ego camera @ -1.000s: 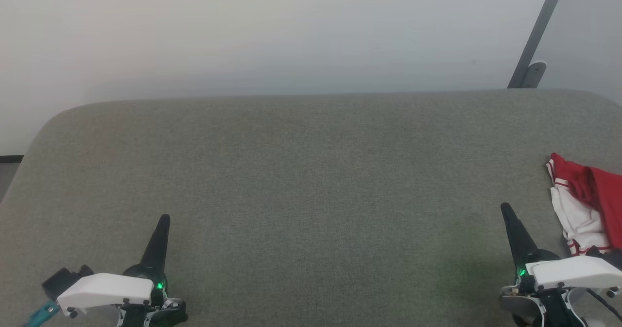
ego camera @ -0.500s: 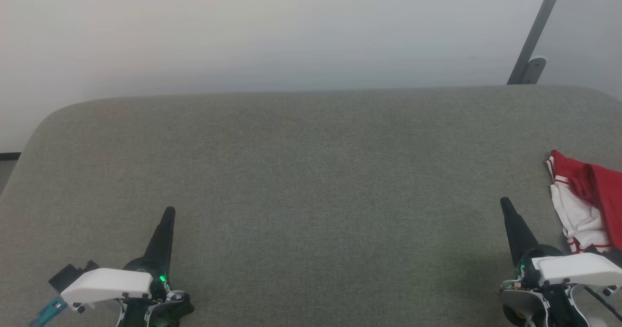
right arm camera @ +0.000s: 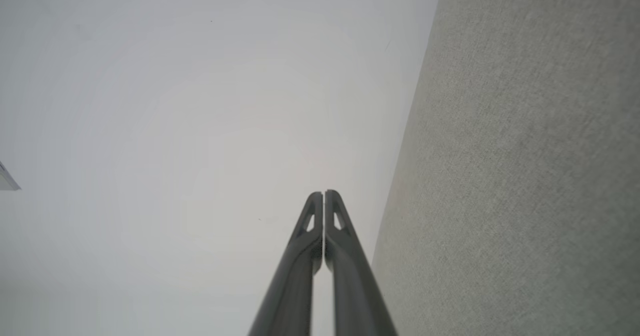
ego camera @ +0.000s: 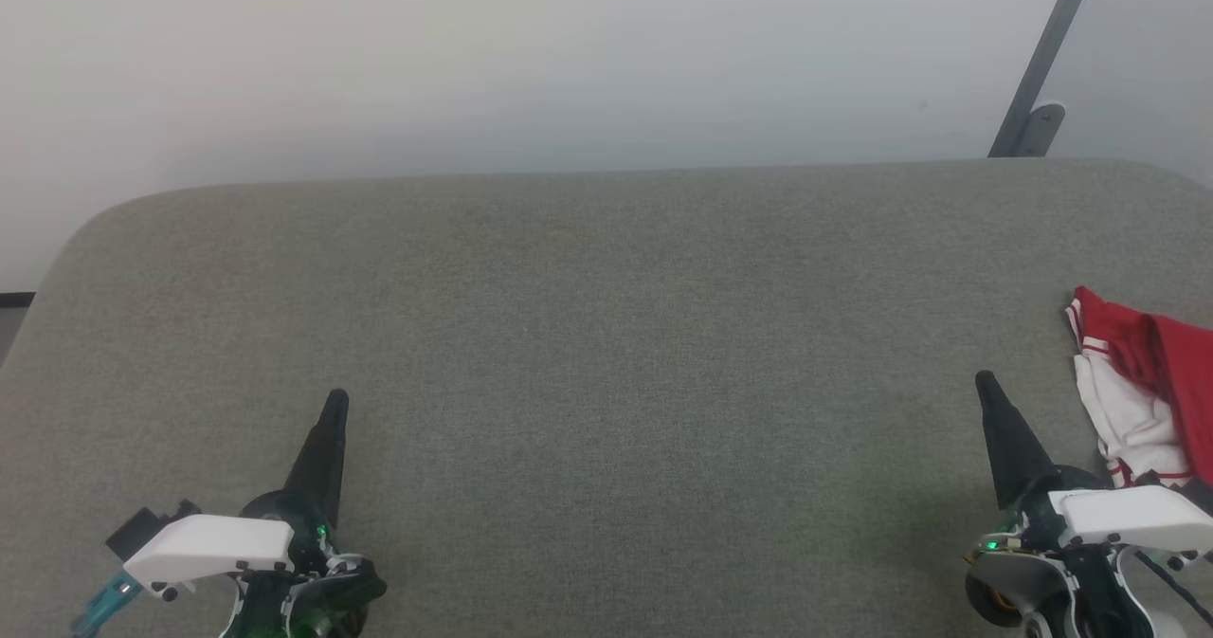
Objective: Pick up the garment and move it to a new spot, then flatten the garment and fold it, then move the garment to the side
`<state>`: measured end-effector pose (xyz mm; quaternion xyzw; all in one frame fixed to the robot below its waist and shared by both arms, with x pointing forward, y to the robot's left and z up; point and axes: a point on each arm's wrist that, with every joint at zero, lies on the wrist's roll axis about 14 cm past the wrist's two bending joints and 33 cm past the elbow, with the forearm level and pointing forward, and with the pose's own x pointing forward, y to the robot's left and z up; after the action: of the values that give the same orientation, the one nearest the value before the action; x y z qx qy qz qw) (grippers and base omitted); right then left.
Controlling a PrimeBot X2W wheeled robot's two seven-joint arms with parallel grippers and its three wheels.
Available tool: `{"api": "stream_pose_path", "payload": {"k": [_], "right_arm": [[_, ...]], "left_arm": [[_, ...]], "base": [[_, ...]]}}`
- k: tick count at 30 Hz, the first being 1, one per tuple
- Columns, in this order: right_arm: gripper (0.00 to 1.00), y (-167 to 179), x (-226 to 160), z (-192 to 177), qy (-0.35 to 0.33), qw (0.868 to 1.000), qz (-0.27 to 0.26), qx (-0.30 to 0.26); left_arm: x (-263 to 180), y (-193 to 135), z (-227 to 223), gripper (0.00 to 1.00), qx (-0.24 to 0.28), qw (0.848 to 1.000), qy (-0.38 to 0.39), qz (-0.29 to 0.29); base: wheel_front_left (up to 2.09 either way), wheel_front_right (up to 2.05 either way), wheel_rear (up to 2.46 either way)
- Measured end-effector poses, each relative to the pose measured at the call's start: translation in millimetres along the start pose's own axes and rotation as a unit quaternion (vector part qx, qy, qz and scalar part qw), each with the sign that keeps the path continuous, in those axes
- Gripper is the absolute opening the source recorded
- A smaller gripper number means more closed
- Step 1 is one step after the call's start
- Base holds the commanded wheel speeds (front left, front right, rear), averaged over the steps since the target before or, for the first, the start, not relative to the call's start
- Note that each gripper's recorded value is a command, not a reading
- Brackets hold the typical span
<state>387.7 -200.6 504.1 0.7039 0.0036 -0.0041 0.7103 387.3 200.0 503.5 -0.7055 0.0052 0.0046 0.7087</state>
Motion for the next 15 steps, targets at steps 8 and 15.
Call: {"api": "stream_pose_path", "payload": {"k": [8,15], "right_arm": [[0.0,0.7,0.5,-0.3,0.001,1.0,0.001,0.005],[0.0,0.7,0.5,-0.4,0.001,1.0,0.001,0.005]], "left_arm": [[0.3,0.0,-0.4,0.0,-0.004,1.0,0.0,0.0],[0.3,0.0,-0.4,0.0,-0.004,1.0,0.0,0.0]], "base": [[0.0,0.0,0.0],[0.0,0.0,0.0]]}}
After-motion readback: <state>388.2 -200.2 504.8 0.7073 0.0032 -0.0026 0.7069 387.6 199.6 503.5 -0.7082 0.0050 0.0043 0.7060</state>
